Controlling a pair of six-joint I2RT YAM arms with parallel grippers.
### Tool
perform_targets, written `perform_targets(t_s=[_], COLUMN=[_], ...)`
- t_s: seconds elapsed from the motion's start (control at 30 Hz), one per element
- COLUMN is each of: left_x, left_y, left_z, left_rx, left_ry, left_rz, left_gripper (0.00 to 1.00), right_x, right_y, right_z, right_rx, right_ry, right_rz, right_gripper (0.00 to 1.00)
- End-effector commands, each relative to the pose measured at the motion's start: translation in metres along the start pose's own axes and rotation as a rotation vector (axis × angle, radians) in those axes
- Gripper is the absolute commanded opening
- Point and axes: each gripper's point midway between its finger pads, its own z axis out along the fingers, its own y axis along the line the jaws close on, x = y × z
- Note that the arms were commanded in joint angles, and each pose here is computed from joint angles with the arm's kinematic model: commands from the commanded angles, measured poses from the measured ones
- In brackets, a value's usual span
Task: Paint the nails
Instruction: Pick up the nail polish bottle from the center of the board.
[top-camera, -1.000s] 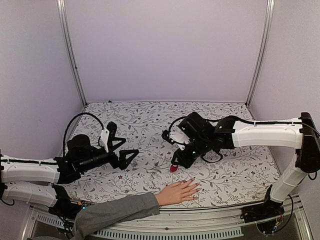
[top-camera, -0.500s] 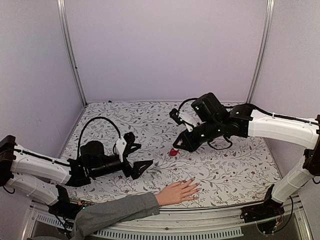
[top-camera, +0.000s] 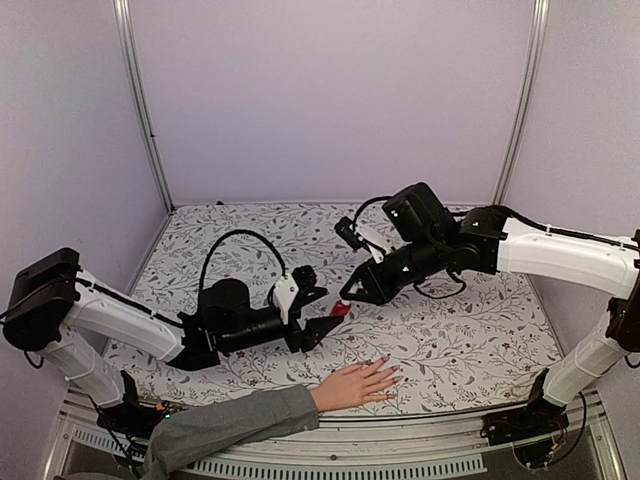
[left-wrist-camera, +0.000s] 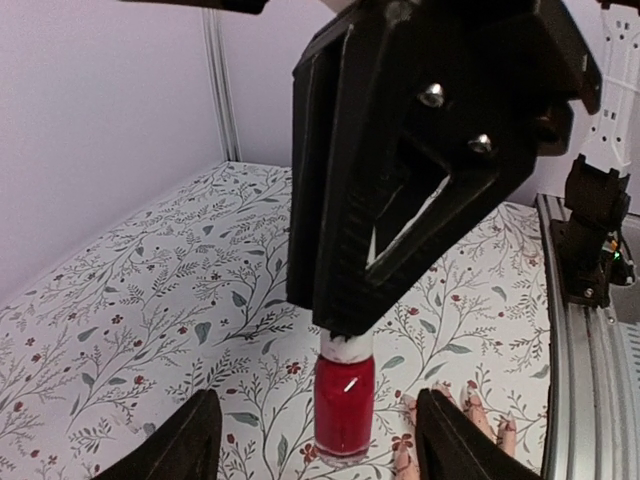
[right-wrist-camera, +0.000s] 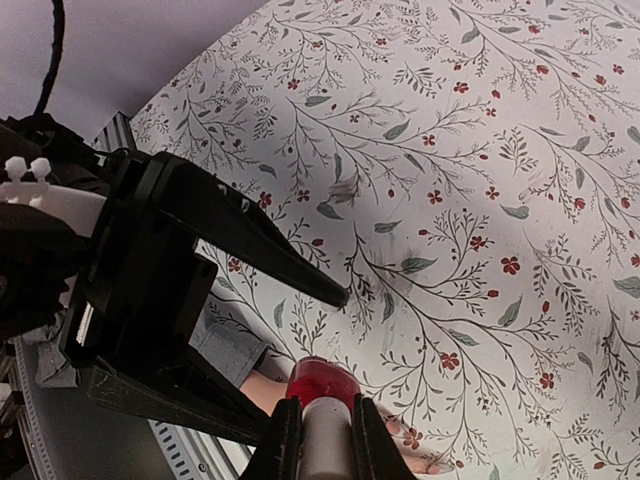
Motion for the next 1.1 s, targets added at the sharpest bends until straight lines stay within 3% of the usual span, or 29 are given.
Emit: perform_targets(t_s=[0.0,0.43,0.6,0.7,0.77,0.93,1.07], left_x=[-0.006,0.003,0.006,0.007,0.010,0.014,0.011], left_y=[-0.015,-0.020,-0.017,-0.016,-0.015,-0.016,-0.014], left_z=[0.012,0.031,0.030,0.030,0.031,0.032,0.031], left_rx=[0.023,0.000,-0.023,-0.033,-0.037,-0.033,-0.039], left_ry=[-0.019,0.023,0.029,0.034,0.044,0.054,0.040], left_rz=[0.028,0.018,0.012,0.008,0.008,0.008,0.011], left_gripper=[0.61,0.15,0.15,0.33,0.37,0.35,0.26], right_x=[-0.015,-0.017,-0.019,-0.019,-0.018,-0.018,-0.017], right_y=[0.009,0.009,0.010,0.010,0.009,0.008,0.008], right_z=[-0.007,-0.007,-0.008,-0.007,-0.007,-0.007,-0.005], right_rx=[-0.033,-0.035,-0.034,-0.035,-0.033,-0.029,-0.028], right_ry=[-0.039,-0.042,-0.047,-0.044,-0.041,-0.042,-0.037], right_rz=[-0.003,-0.009,-0.012,-0.012,-0.014,-0.015,-0.014], right_gripper=[0.00,0.00,0.00,0.00,0.00,0.00,0.00])
